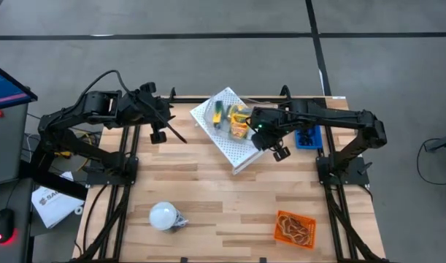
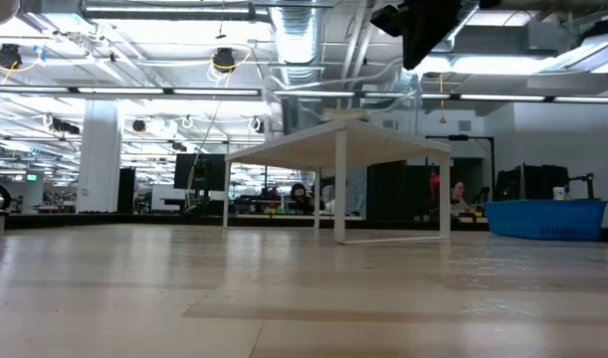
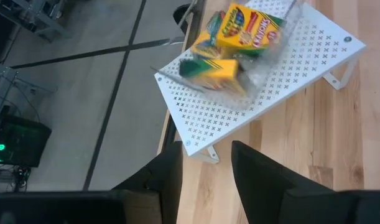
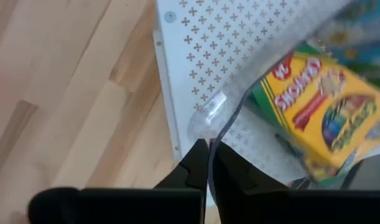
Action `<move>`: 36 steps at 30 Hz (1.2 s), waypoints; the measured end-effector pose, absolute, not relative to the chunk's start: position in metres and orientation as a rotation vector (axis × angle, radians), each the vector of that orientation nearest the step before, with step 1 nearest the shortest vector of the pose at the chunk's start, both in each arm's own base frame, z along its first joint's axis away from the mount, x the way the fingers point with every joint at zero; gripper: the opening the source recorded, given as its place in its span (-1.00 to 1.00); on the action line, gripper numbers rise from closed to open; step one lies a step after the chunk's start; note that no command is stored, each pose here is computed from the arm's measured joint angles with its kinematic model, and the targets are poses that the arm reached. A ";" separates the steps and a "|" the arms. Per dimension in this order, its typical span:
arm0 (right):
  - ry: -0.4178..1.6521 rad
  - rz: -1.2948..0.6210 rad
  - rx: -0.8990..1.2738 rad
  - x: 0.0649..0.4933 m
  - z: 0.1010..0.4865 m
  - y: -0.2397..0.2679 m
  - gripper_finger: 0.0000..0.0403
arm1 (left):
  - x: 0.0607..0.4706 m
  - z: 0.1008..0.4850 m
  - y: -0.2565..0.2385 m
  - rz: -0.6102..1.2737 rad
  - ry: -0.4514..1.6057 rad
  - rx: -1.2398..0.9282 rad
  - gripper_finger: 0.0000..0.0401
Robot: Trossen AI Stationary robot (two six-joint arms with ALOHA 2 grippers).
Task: Pick & Place Office Desk Supplies
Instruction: Put the transparent bin on the shelf
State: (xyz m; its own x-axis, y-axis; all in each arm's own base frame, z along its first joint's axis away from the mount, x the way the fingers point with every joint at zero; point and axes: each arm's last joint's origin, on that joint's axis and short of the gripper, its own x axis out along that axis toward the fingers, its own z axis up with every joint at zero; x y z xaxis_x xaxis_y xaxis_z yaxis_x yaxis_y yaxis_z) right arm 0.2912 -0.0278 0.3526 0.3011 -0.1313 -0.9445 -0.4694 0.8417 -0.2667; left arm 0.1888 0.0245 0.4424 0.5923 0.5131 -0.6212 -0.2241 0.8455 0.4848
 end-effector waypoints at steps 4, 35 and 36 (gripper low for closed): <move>1.240 0.256 -0.599 0.294 0.355 -0.025 -0.96 | 0.189 0.442 0.025 0.451 0.828 0.355 -0.37; 1.184 0.187 -0.426 0.289 0.381 -0.023 -0.37 | 0.189 0.442 0.025 0.458 0.824 0.337 -0.37; 1.161 0.180 -0.412 0.291 0.382 -0.023 -0.33 | 0.189 0.442 0.025 0.458 0.824 0.337 -0.37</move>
